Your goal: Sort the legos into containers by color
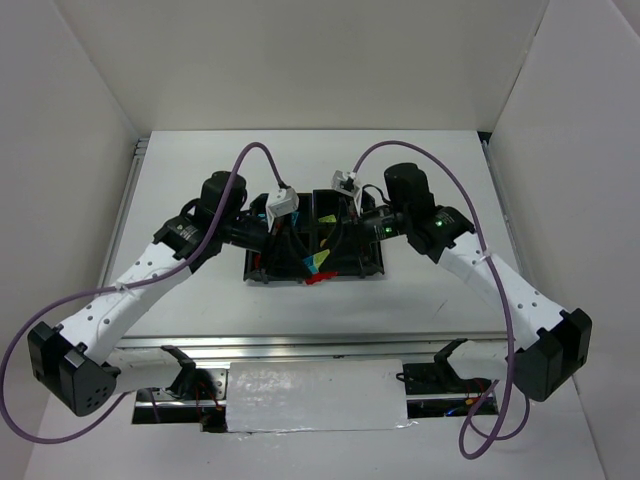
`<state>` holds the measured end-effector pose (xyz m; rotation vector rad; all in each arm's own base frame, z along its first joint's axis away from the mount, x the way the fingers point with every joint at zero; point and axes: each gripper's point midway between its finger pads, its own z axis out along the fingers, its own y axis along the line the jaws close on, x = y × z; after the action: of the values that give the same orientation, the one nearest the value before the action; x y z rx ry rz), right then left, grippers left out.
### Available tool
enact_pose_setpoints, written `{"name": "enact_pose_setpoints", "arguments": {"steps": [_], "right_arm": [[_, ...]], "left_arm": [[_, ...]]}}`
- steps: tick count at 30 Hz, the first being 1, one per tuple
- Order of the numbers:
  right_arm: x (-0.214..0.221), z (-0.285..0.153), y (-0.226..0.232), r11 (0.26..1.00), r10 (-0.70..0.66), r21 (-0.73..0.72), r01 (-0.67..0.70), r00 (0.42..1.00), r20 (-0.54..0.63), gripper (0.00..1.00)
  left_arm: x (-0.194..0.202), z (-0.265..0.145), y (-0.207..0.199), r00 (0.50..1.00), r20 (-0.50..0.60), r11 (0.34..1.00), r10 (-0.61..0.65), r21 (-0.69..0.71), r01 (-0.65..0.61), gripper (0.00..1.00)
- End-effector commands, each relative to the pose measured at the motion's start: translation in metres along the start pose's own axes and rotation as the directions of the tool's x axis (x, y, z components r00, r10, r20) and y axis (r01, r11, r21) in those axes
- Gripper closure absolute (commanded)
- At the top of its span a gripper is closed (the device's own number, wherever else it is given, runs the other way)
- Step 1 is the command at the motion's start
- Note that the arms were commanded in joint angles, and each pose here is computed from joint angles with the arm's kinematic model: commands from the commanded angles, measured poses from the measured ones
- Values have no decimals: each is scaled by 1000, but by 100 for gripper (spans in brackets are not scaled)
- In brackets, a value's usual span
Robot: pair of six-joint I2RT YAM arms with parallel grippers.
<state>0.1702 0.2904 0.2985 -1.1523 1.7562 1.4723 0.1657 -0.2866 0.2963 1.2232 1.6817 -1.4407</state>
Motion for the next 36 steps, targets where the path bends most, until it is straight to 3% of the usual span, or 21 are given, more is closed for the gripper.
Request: {"name": "enact_pose_setpoints", "arguments": {"steps": [1,5,7,8,10,13,14,16,17,18,36], "right_arm": [[-13,-1,7,999,-44,-9,44,999,5,38],[-14,-1,11,998,-55,-39,55,998,9,66],[-15,-1,17,995,-74,-66,75,997,19,75],[-16,-2,18,994,-82,-69,83,996,23,86],[-18,-3,22,992,-97,-76,100,995,38,99],[-21,-4,27,990,-112,-81,117,992,60,100],[-22,-4,28,990,-108,-84,113,992,62,100],[-22,-5,28,989,-116,-82,121,991,69,100],[-23,-5,27,990,-117,-77,122,991,70,100],[-23,-5,27,989,-120,-76,126,990,74,100],[-34,-7,19,991,-133,7,133,983,124,100]], "left_arm": [[-23,-8,-9,994,55,995,96,-8,-96,100],[-23,-8,-9,995,53,996,89,-1,-89,100],[-23,-7,-8,995,53,996,86,0,-86,100],[-23,-7,-6,995,52,997,82,-11,-81,99],[-24,-6,-1,996,51,997,70,-37,-68,85],[-27,-7,15,997,63,991,44,-125,-36,64],[-29,-7,16,997,68,991,47,-131,-38,48],[-31,-6,16,996,77,991,35,-130,-25,42],[-33,-7,16,996,84,991,40,-128,-29,9],[-33,-6,15,996,87,992,26,-122,-15,1],[-21,2,7,997,76,1000,-11,-18,12,0]]}}
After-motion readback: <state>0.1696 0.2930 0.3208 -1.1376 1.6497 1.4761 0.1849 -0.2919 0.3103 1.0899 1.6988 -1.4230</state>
